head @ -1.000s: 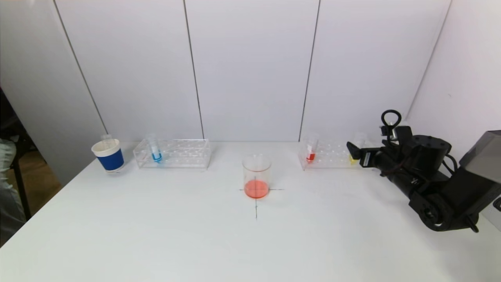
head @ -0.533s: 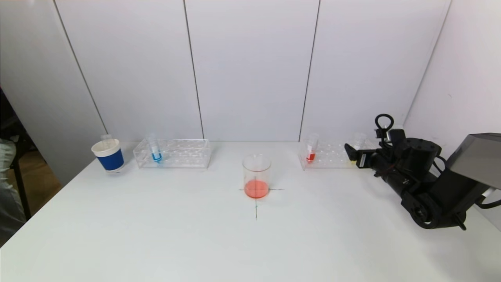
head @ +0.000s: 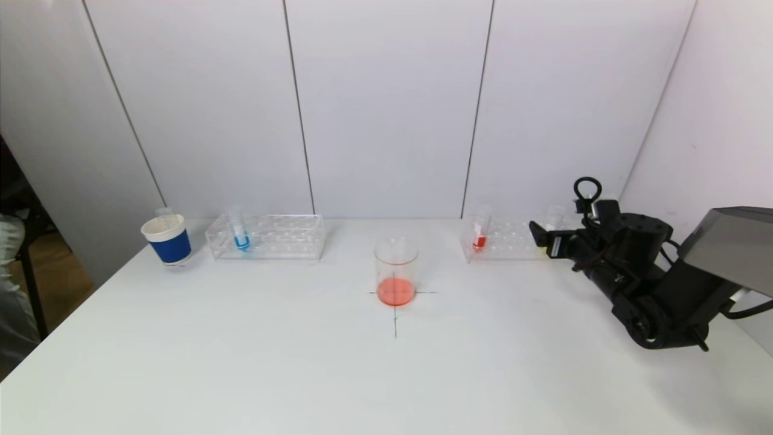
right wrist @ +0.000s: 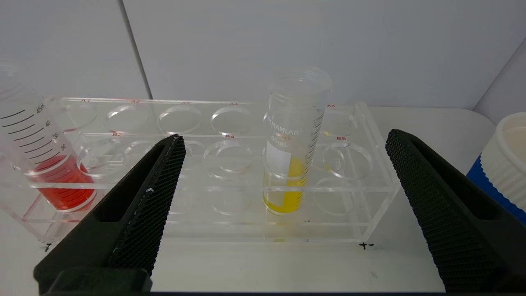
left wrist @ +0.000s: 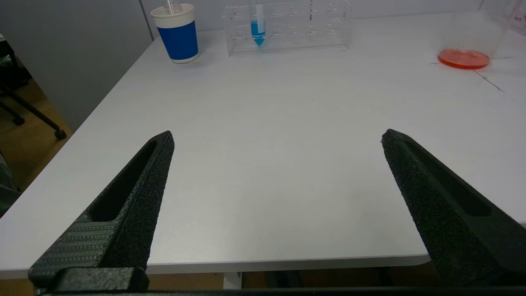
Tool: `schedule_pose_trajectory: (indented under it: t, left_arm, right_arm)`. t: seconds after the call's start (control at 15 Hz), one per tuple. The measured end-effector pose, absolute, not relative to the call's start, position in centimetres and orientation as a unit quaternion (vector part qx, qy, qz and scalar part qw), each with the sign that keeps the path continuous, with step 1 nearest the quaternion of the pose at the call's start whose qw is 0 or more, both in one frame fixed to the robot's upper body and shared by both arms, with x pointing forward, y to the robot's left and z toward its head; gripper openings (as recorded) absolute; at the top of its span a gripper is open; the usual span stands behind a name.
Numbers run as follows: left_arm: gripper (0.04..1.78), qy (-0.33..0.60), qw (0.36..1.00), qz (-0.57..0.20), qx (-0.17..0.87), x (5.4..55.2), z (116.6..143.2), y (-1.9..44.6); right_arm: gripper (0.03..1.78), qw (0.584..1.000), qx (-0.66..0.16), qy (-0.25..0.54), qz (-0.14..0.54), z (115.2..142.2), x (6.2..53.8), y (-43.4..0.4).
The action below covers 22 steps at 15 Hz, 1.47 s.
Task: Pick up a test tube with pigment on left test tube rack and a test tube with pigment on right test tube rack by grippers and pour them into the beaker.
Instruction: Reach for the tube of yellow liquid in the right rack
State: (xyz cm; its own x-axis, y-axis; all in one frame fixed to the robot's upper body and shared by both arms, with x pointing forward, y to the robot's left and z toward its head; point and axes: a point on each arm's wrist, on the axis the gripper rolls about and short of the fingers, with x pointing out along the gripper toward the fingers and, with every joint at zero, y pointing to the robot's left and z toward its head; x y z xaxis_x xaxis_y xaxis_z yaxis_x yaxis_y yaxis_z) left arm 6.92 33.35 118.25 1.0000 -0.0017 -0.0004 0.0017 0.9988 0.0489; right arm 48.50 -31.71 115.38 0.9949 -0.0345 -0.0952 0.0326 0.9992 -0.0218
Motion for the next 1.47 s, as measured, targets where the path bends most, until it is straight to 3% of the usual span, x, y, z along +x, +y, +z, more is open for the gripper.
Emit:
schedule_pose_trajectory:
  t: [1.47]
  left_arm:
    - [1.76, 0.001, 1.0, -0.001, 0.025, 6.9, 118.3, 33.4]
  right_arm:
    - [1.77, 0.999, -0.011, 0.03, -0.023, 115.0, 51.9, -31.8]
